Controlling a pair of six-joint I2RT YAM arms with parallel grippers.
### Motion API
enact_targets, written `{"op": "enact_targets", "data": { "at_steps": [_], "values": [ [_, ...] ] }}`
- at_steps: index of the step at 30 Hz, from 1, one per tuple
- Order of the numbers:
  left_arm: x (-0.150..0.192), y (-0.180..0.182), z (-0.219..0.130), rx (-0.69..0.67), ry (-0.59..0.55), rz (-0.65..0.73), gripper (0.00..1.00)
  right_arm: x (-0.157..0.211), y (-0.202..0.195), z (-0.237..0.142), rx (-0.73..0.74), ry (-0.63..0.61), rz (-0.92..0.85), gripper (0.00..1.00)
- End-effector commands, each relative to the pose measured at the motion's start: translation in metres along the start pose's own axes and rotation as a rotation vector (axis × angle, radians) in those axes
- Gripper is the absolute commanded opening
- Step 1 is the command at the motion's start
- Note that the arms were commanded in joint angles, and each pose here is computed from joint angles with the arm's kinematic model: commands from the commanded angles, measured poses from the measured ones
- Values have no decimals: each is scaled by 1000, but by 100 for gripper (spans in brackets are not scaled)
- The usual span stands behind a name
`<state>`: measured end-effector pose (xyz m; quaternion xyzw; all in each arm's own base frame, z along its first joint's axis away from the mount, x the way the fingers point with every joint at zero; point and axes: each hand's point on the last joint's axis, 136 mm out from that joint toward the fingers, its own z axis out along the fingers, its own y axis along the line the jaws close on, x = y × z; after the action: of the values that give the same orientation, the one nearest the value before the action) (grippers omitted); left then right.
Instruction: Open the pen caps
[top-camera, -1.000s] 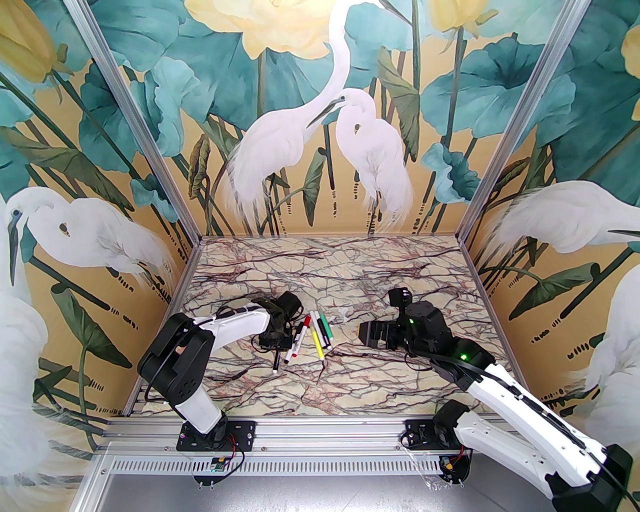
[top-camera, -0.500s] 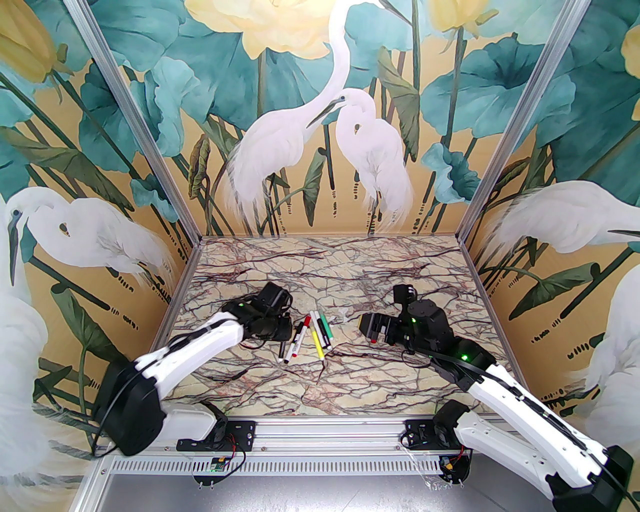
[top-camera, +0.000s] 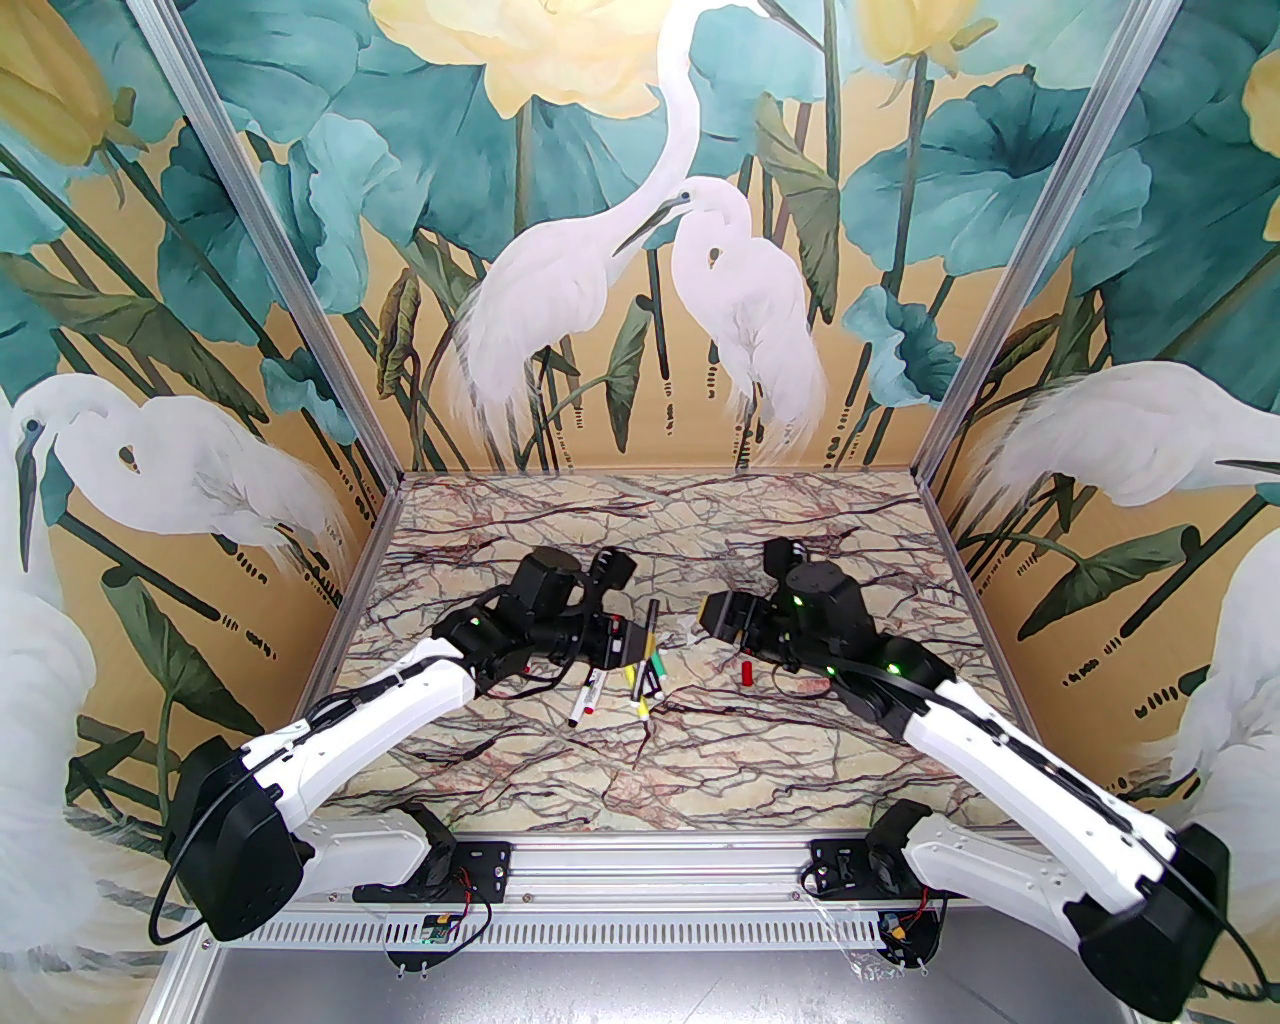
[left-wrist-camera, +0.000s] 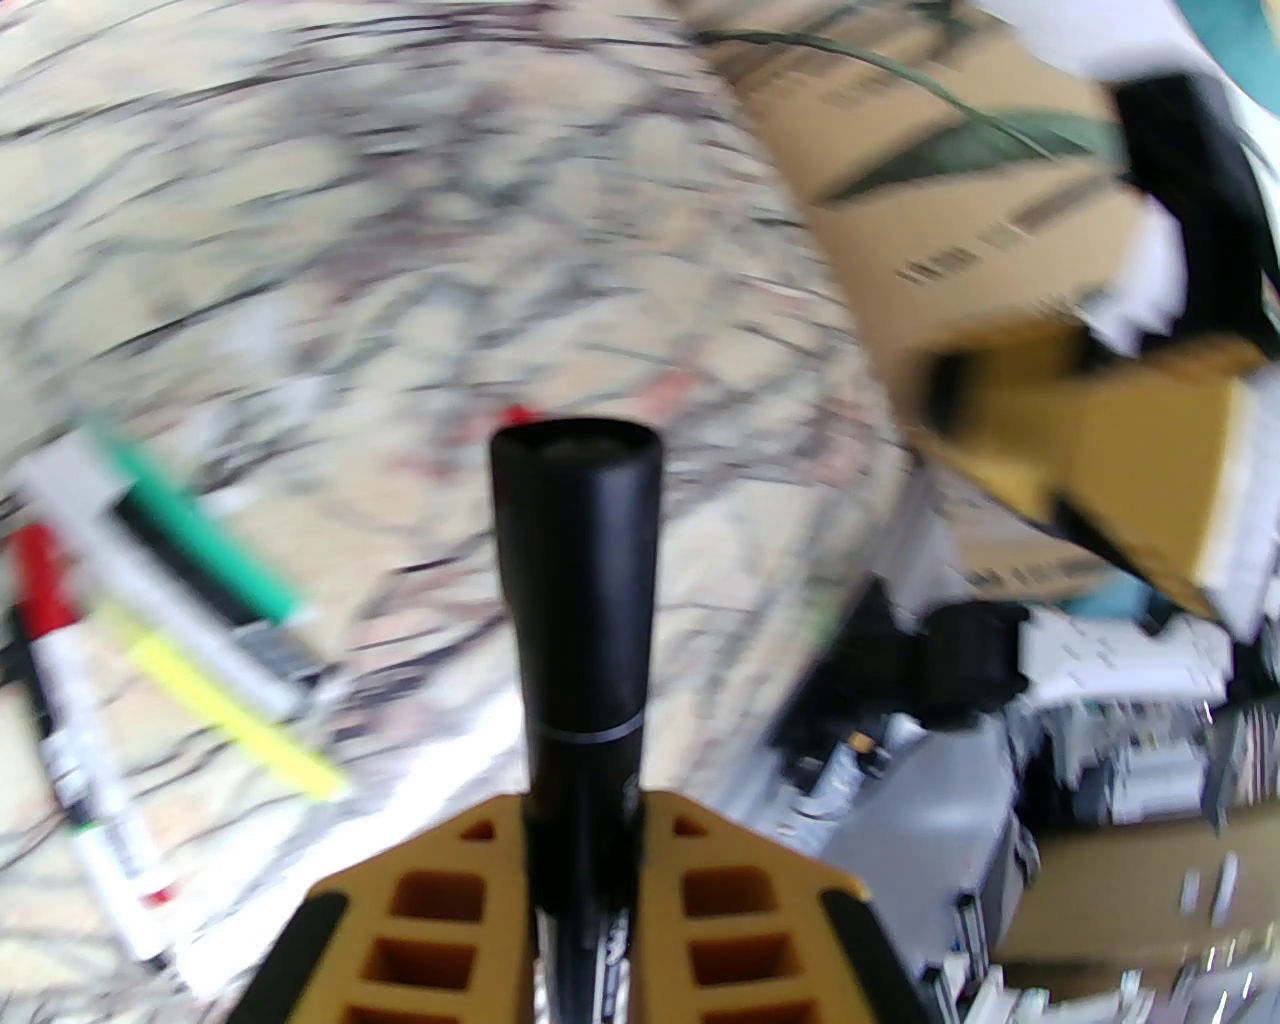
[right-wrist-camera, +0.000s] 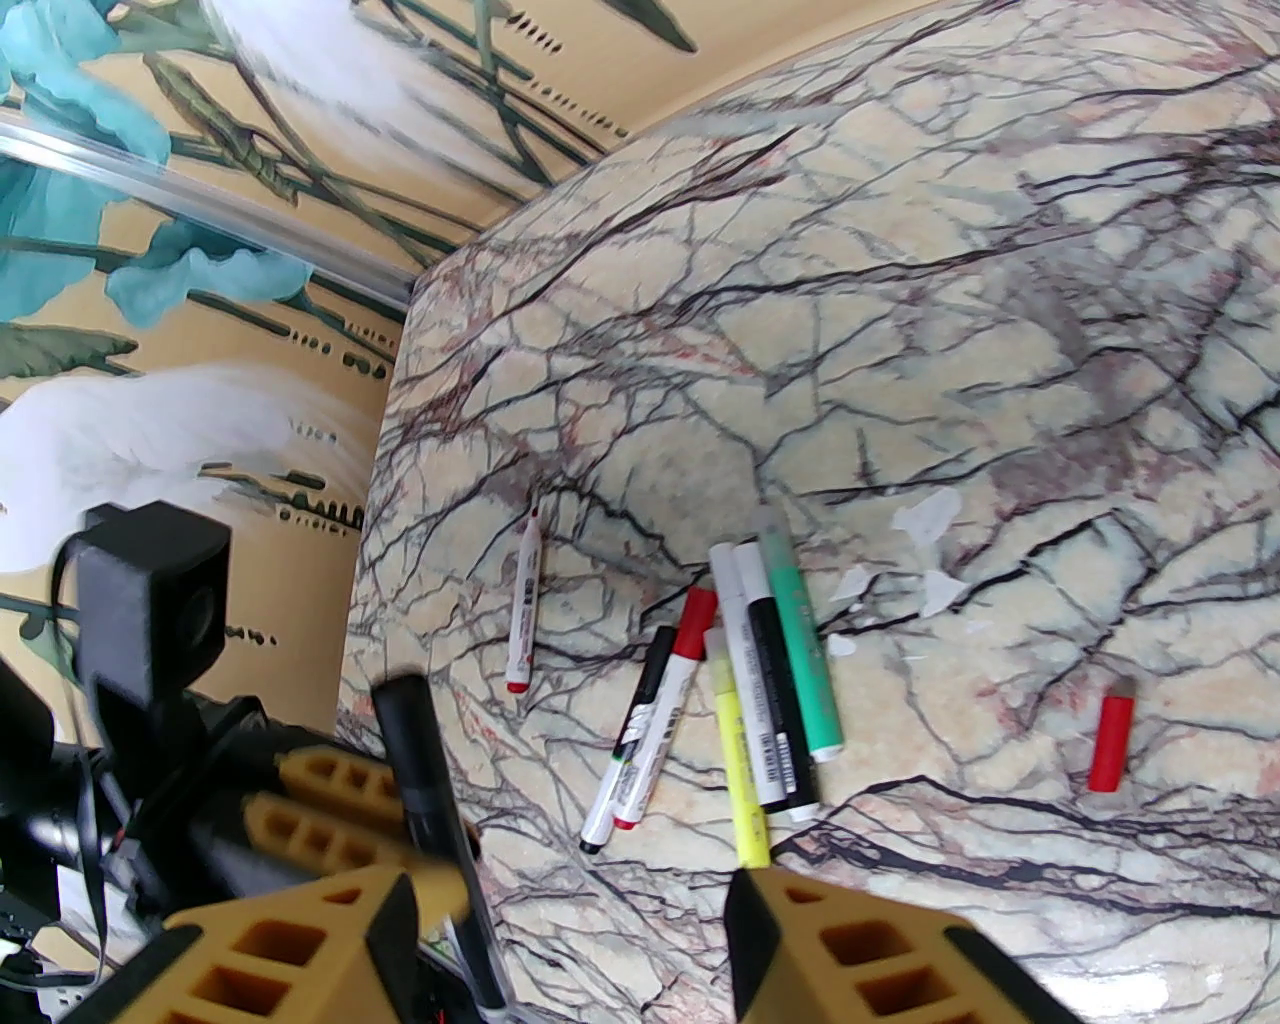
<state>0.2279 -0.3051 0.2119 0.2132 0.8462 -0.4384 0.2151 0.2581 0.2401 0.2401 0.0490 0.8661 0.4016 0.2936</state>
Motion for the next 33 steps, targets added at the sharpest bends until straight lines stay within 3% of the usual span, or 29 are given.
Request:
{"op": "enact_targets", "data": {
  "at_steps": [1,11,24,33],
  "values": [
    [0,-26,10,136,16,30,16,-2,22,2,-60,21,-59,58],
    [2,-44,17,199,40,64,15,4,23,11,-62,47,-69,54],
    [7,-49,23,232,66,72,16,7,21,17,-61,59,-64,37],
    [3,-52,22,237,54,76,16,11,20,21,-71,74,-47,34]
  ]
}}
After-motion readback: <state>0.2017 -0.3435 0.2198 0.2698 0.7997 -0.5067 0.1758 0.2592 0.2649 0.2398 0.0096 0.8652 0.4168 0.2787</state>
